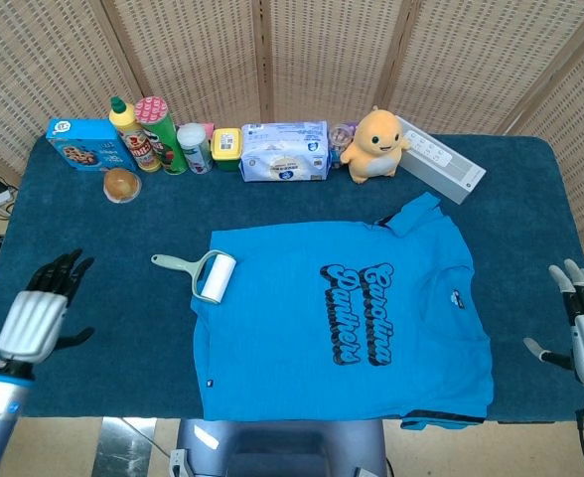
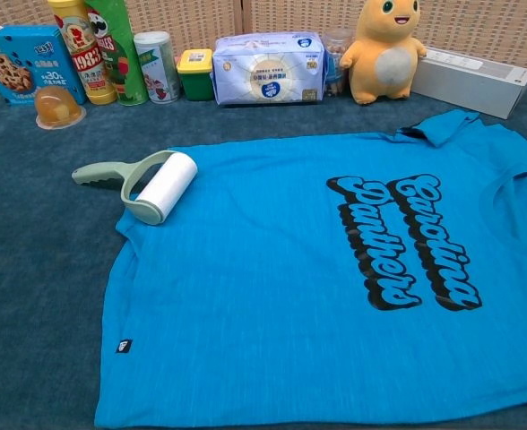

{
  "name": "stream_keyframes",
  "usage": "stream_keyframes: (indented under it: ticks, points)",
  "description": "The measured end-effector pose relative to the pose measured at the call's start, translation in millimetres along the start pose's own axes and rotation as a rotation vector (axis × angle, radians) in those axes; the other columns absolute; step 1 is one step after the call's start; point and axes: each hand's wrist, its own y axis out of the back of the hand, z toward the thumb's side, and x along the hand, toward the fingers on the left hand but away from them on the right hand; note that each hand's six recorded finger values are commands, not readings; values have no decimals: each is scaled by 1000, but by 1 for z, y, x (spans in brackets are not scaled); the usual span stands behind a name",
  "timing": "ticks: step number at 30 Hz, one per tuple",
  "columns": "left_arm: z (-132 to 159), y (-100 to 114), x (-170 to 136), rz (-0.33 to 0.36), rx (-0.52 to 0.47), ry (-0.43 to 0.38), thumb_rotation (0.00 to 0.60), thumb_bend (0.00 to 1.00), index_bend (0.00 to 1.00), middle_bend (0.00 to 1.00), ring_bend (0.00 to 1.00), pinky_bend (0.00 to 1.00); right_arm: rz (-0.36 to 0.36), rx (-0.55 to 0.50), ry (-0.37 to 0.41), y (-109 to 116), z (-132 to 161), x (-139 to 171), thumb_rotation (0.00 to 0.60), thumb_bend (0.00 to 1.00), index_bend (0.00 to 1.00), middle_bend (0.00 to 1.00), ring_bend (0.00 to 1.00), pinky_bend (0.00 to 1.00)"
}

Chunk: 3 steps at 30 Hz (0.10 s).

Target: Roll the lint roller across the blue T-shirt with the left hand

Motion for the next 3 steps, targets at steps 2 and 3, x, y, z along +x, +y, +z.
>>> stream_keyframes:
  ticks: [2,3]
  points:
    - [-9,1,-20,2,-21,37,600,144,0,0,0,104,-8,8,-5,1,-1,0,600,0,34,0,0,0]
    - [-11,2,-26,1,-28,48,600,144,0,0,0,104,-11,11,-7,1,-2,0,600,0,34,0,0,0]
